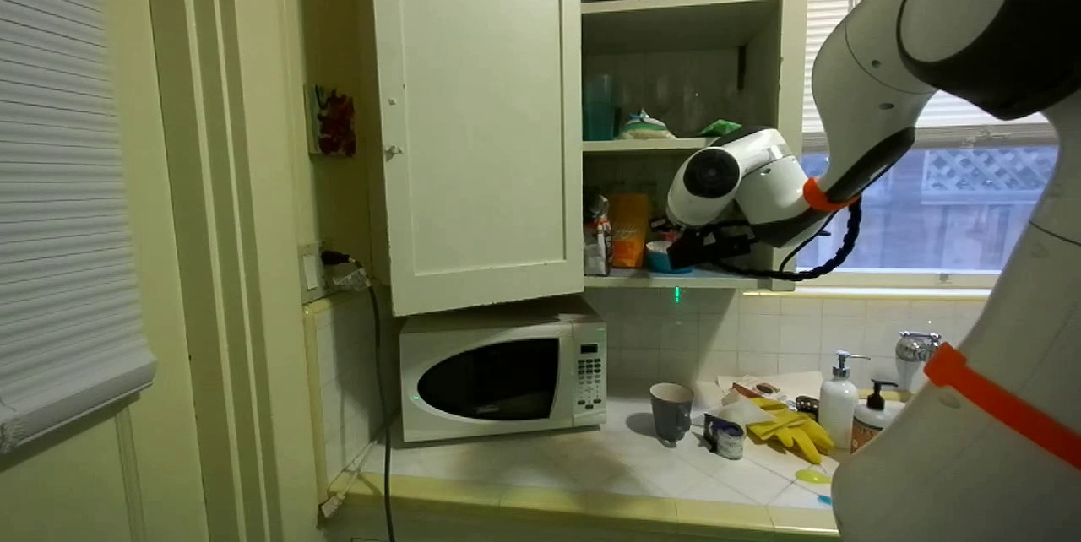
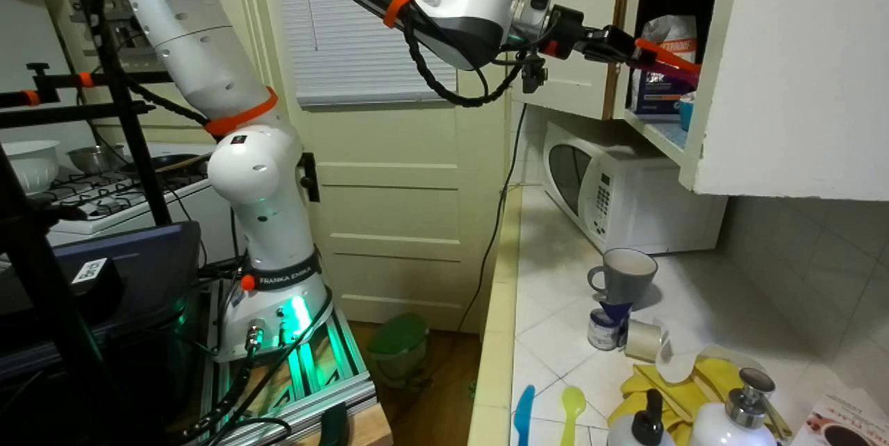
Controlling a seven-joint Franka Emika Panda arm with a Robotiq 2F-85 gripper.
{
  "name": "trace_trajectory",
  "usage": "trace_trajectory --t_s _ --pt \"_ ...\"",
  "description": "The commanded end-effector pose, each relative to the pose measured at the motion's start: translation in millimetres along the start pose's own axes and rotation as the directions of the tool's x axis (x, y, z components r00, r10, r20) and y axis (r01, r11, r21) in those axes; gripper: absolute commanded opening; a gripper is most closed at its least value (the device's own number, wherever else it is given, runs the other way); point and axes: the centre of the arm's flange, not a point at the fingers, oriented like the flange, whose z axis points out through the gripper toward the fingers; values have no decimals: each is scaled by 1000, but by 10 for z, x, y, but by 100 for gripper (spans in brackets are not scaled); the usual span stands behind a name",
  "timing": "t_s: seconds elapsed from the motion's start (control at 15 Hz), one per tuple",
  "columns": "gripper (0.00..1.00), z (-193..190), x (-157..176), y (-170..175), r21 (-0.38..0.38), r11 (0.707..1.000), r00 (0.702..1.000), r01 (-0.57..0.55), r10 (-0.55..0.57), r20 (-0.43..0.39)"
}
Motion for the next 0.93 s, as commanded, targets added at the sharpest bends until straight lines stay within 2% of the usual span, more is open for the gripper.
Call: trace_trajectory --t_s 0.0,0.33,0.87 --pt "3 226 -44 -1 21 1000 1000 -23 23 16" --pt "3 445 -33 44 13 1000 999 -26 25 30" --pt "3 785 -42 26 44 999 997 -16 13 73"
